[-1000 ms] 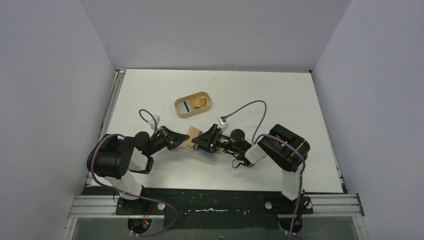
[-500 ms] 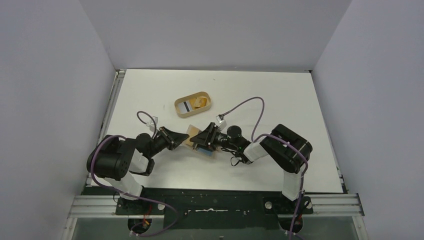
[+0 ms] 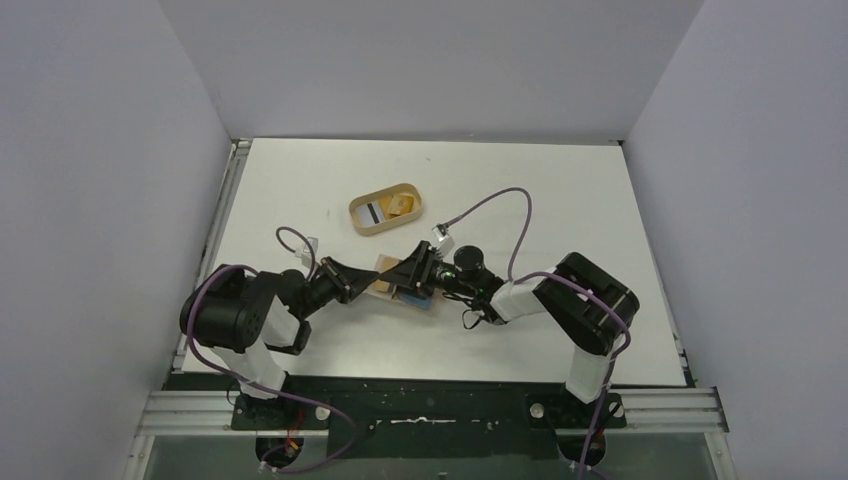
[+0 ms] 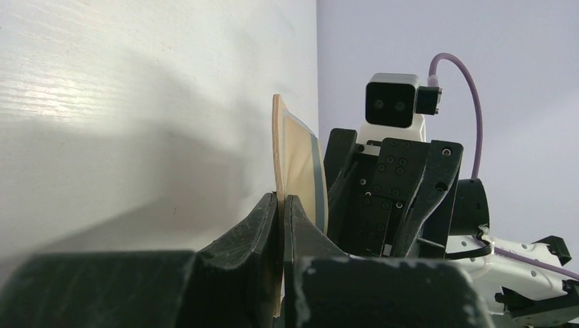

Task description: Take the credit cards out of the card holder

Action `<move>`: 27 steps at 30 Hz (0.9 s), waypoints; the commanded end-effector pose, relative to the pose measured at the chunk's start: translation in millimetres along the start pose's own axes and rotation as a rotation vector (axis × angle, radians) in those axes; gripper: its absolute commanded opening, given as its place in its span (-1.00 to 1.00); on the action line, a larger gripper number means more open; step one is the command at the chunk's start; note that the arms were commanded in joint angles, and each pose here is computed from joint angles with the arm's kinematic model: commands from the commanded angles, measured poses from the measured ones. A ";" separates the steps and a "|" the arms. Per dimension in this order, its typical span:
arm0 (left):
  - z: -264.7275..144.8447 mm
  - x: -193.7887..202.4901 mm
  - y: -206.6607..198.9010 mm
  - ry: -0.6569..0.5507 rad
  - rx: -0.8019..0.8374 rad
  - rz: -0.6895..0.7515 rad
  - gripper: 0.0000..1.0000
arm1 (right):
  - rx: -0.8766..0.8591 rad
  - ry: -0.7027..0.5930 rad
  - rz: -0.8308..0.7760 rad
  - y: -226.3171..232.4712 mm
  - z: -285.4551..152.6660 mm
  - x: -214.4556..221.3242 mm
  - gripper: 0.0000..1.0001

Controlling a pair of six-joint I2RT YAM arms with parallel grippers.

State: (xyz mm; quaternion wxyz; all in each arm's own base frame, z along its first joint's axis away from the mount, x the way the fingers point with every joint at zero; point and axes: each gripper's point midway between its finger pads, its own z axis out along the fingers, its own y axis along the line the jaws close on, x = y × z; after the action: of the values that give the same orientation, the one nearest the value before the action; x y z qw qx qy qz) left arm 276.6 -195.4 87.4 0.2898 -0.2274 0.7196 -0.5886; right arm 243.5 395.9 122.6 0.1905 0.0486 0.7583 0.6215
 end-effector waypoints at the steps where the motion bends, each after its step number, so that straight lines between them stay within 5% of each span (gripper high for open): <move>1: -2.7 30.0 5.2 0.133 -0.001 0.007 -1.00 | -0.258 -0.079 -0.130 81.9 -9.9 -19.5 0.00; 24: -9.0 23.2 21.2 0.122 -0.041 -0.020 -0.99 | -0.207 -0.087 -0.102 54.3 -29.7 -21.7 -0.02; 27: -9.0 22.7 19.8 0.123 -0.036 -0.017 -0.76 | -0.204 -0.088 -0.101 53.5 -31.2 -22.7 -0.02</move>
State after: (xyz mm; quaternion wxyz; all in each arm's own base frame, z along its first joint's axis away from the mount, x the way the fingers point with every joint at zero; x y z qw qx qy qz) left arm 258.4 -203.7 74.6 0.2374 -0.2073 0.7357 -0.5995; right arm 232.1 375.4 110.4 0.1803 0.0516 0.7638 0.6177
